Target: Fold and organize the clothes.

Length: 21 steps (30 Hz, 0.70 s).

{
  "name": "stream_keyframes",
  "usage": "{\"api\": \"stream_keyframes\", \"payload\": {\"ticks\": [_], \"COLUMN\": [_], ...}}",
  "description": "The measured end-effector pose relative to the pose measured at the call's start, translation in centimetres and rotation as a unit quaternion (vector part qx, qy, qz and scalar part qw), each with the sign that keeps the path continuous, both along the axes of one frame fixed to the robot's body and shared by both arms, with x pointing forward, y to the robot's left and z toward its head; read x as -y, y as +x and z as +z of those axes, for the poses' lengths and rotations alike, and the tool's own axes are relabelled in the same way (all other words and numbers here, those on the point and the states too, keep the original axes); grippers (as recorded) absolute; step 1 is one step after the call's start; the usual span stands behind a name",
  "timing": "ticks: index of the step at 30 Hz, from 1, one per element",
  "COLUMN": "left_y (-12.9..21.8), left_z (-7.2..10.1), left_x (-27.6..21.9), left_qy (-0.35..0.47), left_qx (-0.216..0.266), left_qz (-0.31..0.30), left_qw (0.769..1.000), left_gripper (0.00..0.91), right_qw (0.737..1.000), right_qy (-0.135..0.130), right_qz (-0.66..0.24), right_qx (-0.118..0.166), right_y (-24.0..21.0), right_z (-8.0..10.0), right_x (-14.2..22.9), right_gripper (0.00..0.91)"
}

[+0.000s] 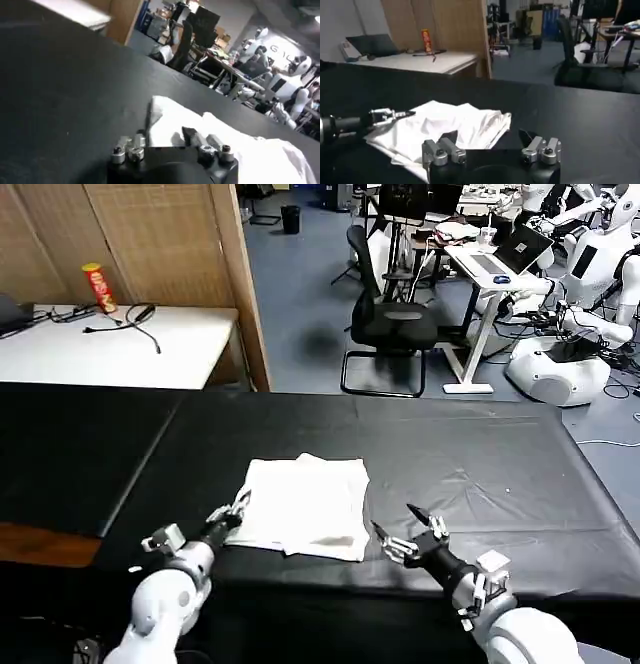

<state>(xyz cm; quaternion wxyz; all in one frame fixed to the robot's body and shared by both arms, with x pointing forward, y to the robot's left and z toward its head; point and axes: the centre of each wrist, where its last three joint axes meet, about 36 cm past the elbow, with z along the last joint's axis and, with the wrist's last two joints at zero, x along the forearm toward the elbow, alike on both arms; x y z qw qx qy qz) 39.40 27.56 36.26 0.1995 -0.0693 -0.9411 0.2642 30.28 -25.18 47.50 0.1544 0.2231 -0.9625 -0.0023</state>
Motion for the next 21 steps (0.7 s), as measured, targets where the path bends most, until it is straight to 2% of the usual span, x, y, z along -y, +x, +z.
{"api": "stream_keyframes", "payload": {"ticks": [4,9,16,18,21], "left_y": [0.0,-0.3,-0.7,-0.8,-0.9], "left_z": [0.5,2.4,6.6,8.0,10.9], "left_x": [-0.6,-2.3,-8.1,-10.3,-13.7], "left_qy": [0.024,0.108,0.209,0.251,0.326], "left_qx": [0.005,0.018,0.043,0.053,0.072], "left_qz": [0.002,-0.002,0.014,0.019,0.030], "left_qw": [1.000,0.994,0.977,0.966,0.942], "left_gripper": [0.000,0.000,0.000,0.000,0.000], "right_qw": [1.000,1.000,0.999,0.999,0.999], "right_qy": [0.000,-0.009,-0.018,-0.017,-0.016], "right_qz": [-0.006,-0.024,-0.040,-0.041,-0.042], "right_qx": [0.003,0.007,0.011,0.011,0.010], "right_y": [0.1,0.5,1.2,1.4,1.6], "right_z": [0.1,-0.1,-0.7,-0.8,-1.0], "right_x": [0.2,0.9,1.3,1.3,1.1], "right_gripper": [0.878,0.878,0.878,0.878,0.878]}}
